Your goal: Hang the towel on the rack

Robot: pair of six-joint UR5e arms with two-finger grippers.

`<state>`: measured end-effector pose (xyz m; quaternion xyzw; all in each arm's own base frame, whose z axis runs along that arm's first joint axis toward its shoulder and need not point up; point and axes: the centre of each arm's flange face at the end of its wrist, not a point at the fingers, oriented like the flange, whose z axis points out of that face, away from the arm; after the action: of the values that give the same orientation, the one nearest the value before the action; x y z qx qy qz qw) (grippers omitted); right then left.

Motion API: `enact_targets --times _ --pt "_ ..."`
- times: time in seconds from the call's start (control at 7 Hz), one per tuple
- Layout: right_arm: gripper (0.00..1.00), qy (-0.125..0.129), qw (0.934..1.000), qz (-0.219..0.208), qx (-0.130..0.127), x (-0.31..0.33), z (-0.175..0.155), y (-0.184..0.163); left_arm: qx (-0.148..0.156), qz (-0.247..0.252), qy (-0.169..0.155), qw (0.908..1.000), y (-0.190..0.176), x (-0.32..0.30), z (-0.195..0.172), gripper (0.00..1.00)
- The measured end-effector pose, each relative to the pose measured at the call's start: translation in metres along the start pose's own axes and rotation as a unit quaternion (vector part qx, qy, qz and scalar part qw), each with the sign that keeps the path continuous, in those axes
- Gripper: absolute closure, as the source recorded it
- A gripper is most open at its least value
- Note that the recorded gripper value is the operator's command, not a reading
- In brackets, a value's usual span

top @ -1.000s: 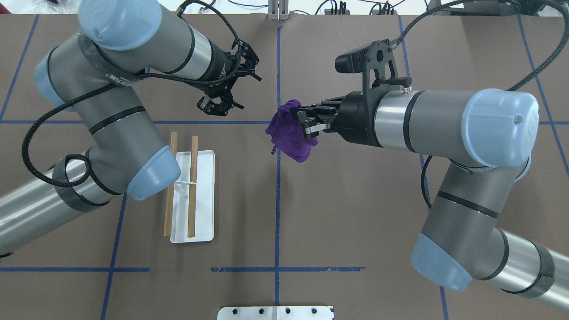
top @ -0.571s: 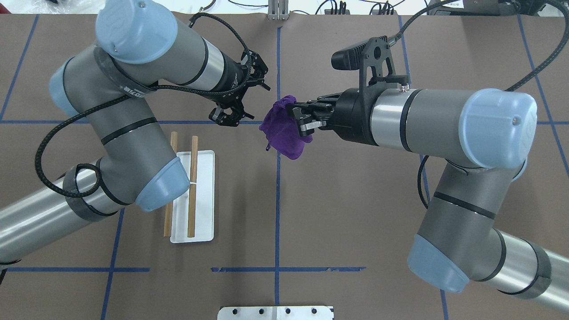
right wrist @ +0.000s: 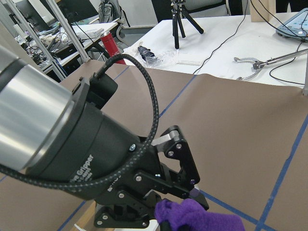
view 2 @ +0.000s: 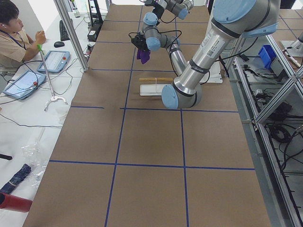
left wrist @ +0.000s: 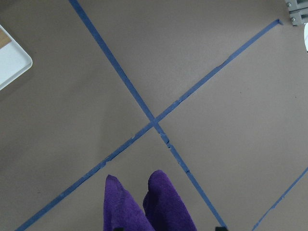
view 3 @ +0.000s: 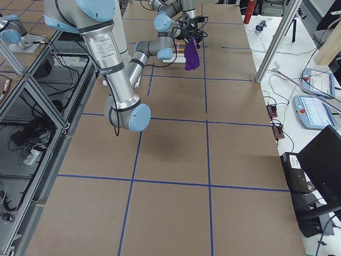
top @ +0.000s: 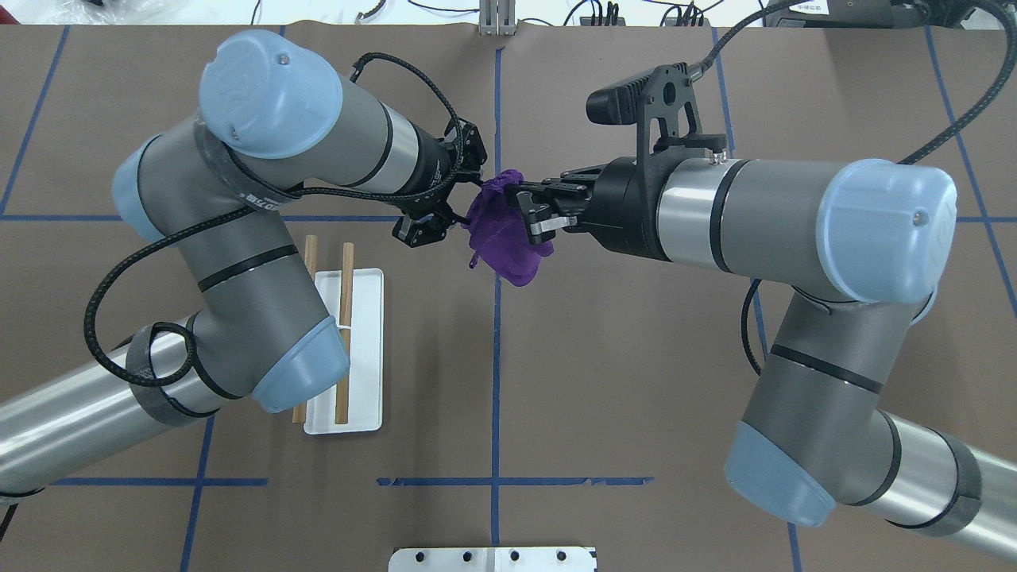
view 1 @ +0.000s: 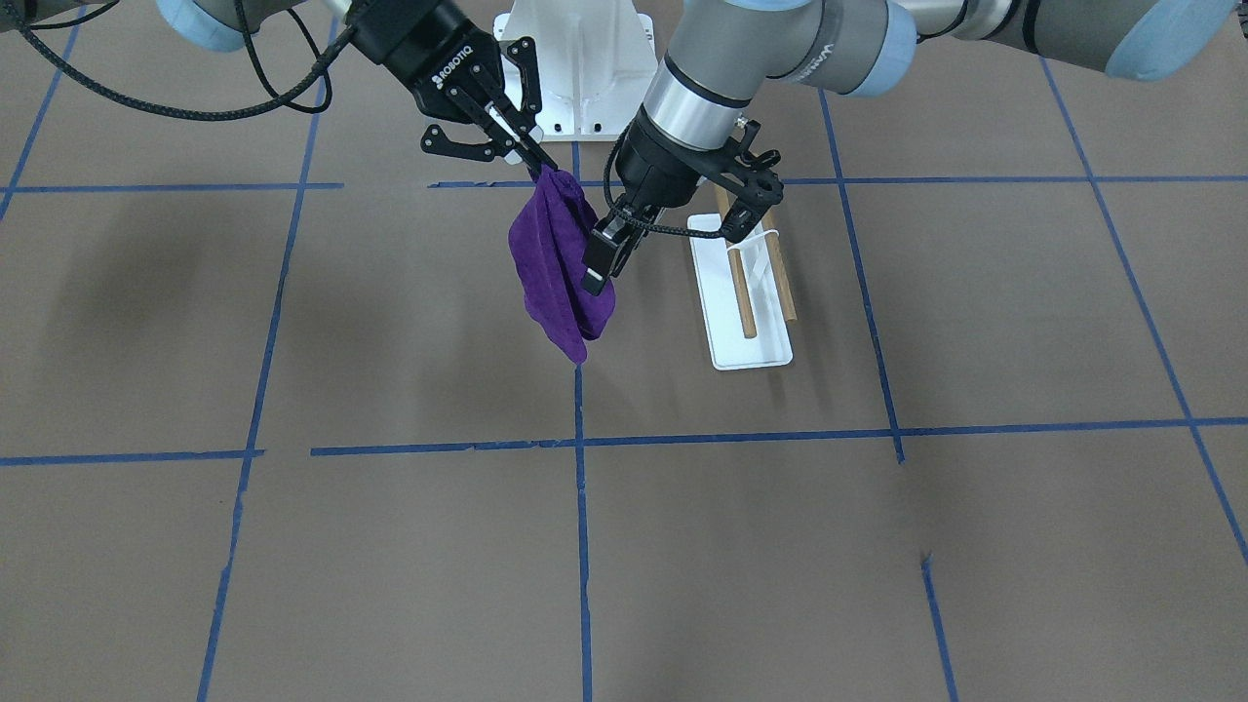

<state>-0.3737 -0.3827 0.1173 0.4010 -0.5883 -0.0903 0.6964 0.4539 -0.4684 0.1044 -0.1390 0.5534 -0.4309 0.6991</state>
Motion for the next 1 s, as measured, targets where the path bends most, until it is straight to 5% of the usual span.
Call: enact_targets --times 0.29,0.43,0.57,0.71,1.0 --pt "1.0 0.0 1.0 0.0 -0.001 0.0 0.0 0.001 0.003 0.003 0.005 1.0 0.001 -0.001 0.0 1.0" --pt "0.61 0.0 1.0 -0.001 -0.001 0.0 0.0 0.001 0.004 0.004 0.005 1.0 0.001 -0.002 0.0 1.0" --pt "0.01 -0.001 1.0 0.0 -0.004 0.0 0.002 0.002 0.004 0.006 0.006 1.0 0.0 -0.002 0.0 1.0" --pt "0.0 0.001 0.9999 0.004 -0.012 0.0 0.004 0.005 0.004 0.007 0.006 0.9999 0.0 -0.002 0.0 1.0" --pt "0.0 0.041 0.9962 0.022 -0.074 0.005 0.005 0.011 0.005 0.021 0.006 0.9997 -0.007 -0.012 -0.006 1.0"
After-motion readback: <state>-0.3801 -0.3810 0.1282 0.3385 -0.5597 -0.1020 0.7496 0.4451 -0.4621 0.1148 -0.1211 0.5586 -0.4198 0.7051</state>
